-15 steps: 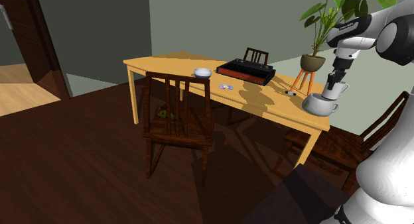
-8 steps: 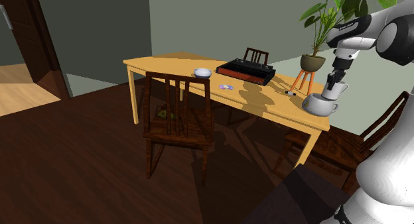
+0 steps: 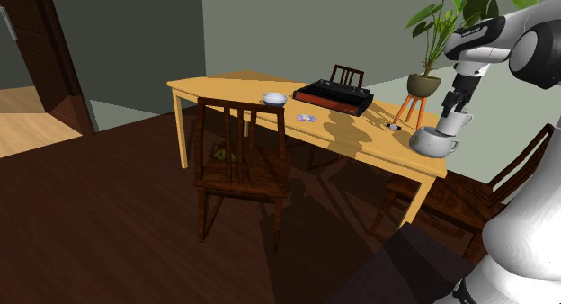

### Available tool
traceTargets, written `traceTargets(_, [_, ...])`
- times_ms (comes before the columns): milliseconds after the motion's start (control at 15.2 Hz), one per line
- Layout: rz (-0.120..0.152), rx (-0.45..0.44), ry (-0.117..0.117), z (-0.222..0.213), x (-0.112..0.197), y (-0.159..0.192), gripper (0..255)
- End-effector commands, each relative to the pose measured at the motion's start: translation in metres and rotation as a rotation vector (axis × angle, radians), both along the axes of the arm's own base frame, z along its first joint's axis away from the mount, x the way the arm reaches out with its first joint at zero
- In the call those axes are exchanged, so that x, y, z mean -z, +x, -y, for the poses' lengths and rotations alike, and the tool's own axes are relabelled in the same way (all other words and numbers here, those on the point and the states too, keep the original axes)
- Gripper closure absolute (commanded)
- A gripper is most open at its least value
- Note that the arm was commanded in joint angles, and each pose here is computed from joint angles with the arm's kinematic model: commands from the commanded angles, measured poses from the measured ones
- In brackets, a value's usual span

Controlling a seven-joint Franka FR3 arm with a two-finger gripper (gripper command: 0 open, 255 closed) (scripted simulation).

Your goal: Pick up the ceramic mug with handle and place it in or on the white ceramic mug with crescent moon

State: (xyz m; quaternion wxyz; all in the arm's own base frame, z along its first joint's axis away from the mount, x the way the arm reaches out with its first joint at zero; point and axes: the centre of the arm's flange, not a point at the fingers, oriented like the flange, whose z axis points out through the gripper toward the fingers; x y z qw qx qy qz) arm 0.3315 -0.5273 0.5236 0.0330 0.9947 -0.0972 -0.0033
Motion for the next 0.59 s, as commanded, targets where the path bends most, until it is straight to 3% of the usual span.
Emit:
traceTargets(0, [0.0, 0.0, 0.001, -0.004, -0.023, 0.001, 0])
traceTargets(528, [0.0, 0.0, 0.001, -0.004, -0.033, 0.001, 0])
